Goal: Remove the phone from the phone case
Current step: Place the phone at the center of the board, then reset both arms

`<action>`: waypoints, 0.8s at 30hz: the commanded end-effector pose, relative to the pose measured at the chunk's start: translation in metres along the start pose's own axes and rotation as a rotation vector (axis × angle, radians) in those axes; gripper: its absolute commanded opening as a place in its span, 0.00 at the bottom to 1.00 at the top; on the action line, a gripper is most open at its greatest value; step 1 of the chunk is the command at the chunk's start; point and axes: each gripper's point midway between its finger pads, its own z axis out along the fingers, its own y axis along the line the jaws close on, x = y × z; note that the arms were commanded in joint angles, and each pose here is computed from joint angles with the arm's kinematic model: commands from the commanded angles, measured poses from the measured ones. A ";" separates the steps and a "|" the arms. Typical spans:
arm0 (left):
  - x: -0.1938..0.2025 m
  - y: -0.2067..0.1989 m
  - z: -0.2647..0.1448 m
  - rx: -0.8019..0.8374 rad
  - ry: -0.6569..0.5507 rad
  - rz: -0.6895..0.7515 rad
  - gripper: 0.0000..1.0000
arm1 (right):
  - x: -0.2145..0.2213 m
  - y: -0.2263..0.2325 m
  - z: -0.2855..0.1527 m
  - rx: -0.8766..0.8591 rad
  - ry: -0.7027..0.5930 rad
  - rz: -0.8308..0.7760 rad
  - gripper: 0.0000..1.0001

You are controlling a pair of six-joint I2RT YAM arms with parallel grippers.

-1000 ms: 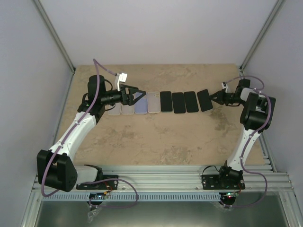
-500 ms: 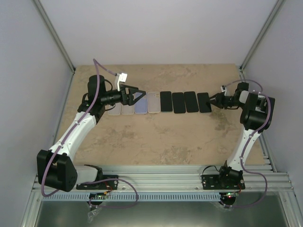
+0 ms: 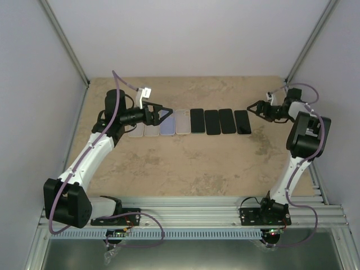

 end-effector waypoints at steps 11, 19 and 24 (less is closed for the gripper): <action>-0.048 0.066 -0.020 -0.271 0.106 -0.067 0.99 | -0.067 0.095 -0.078 -0.013 -0.118 -0.349 0.98; -0.083 0.151 -0.108 -0.540 0.066 -0.127 0.99 | -0.054 0.141 -0.107 -0.042 -0.144 -0.481 0.98; -0.067 0.183 -0.143 -0.809 0.123 -0.071 0.99 | -0.029 0.152 -0.113 -0.037 -0.155 -0.529 0.98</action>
